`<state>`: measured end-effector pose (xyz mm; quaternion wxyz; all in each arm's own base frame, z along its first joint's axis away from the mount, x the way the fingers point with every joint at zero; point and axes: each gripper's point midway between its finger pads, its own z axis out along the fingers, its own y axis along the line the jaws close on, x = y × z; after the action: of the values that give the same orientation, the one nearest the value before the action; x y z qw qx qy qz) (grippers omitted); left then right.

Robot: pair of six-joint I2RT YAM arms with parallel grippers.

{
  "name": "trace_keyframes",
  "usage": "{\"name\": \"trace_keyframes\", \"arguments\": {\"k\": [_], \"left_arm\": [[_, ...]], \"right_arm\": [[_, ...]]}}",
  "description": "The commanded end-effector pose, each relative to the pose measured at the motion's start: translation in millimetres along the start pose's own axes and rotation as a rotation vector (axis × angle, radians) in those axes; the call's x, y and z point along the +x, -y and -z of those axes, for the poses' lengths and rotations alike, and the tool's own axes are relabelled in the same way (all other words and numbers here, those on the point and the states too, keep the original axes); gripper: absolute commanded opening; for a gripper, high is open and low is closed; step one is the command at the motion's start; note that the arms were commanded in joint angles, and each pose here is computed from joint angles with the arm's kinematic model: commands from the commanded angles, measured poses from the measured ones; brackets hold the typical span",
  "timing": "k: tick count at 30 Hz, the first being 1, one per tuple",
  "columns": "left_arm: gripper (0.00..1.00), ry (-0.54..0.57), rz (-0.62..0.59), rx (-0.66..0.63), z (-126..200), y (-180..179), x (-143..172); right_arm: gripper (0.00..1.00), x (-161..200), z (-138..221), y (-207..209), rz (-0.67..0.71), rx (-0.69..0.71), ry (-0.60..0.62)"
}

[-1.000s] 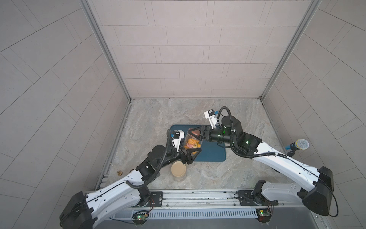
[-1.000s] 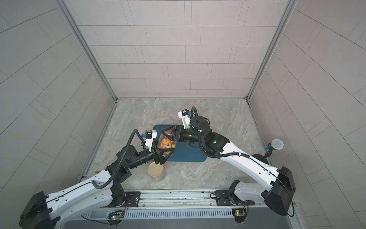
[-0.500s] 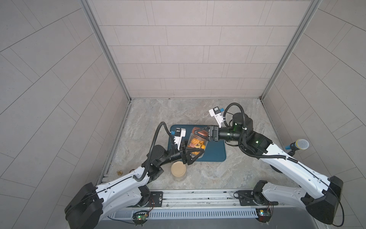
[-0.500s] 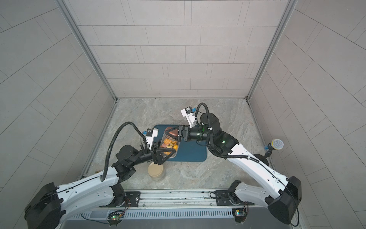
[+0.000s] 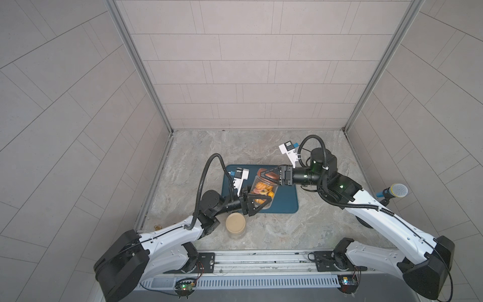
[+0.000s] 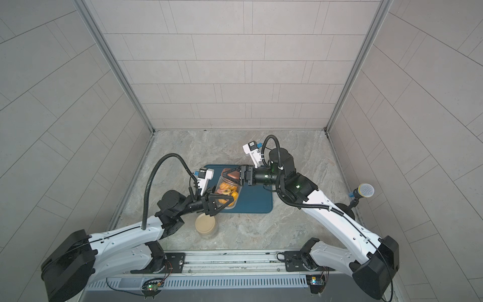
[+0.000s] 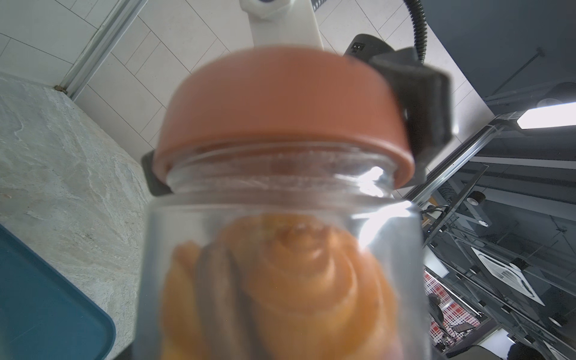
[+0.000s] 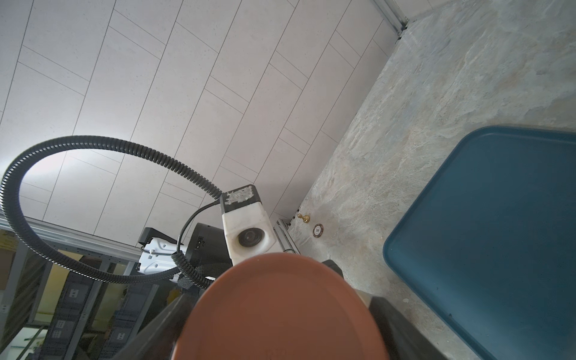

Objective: Pour the cookies out of the jar
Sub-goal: Unscrew the lid from the jar, then place the lid at the center of the board.

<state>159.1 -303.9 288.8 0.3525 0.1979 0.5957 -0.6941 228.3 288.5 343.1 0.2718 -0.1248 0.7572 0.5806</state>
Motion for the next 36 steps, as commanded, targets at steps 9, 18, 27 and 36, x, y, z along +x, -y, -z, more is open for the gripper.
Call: {"name": "trace_keyframes", "arguments": {"k": [9, 18, 27, 36], "left_arm": [[0.00, 0.052, -0.172, 0.127, 10, 47, -19], [0.00, 0.063, -0.256, -0.024, 13, 30, -26], [0.00, 0.093, -0.399, -0.481, 57, -17, -42], [0.00, 0.080, -0.388, -0.654, 77, -40, -42]], "right_arm": [[0.00, -61, 36, -6, 0.072, 0.007, 0.251], [0.00, -62, 72, 82, -0.053, 0.353, 0.319], [0.00, 20, 185, 221, -0.099, 1.306, 0.130], [0.00, 61, 221, 284, -0.172, 1.561, -0.018]]}}
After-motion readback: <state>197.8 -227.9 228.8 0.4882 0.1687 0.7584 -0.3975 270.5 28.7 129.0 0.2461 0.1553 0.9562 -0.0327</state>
